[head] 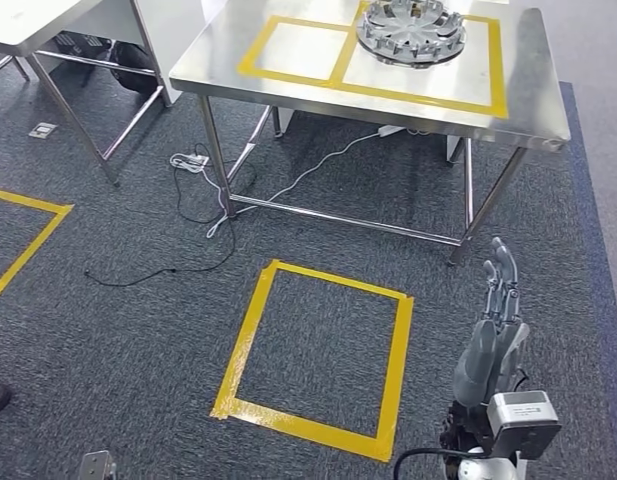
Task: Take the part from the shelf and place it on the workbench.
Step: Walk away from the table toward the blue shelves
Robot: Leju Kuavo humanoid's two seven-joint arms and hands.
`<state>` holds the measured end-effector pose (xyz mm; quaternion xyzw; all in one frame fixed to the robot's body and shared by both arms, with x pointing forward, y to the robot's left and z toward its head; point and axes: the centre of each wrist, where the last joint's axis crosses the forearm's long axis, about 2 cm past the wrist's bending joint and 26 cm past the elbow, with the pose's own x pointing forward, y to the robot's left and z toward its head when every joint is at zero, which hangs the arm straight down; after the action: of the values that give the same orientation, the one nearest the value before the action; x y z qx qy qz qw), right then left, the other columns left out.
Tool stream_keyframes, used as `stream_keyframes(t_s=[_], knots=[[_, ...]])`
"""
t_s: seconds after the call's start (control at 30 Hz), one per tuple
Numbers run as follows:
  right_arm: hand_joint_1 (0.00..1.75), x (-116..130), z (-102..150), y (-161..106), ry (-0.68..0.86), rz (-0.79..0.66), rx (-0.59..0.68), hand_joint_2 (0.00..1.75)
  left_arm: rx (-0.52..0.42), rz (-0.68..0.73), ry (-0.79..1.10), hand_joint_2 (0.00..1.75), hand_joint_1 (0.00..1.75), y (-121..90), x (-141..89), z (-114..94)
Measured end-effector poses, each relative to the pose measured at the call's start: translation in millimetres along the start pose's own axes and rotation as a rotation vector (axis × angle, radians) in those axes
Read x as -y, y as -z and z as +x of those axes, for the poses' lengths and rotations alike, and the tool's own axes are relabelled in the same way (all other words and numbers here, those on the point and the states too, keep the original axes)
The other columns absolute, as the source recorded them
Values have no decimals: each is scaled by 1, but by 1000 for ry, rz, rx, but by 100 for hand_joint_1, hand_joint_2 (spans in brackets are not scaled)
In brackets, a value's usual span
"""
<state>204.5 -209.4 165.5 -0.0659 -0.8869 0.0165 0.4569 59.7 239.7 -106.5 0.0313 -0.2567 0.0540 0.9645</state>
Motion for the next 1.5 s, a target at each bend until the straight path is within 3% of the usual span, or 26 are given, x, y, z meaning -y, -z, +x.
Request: stream_keyframes(t_s=[1.5], knots=[[0,-2,1,-1,-34,0,-2,0,-10,13,2,0,0,-1,-3,-4]])
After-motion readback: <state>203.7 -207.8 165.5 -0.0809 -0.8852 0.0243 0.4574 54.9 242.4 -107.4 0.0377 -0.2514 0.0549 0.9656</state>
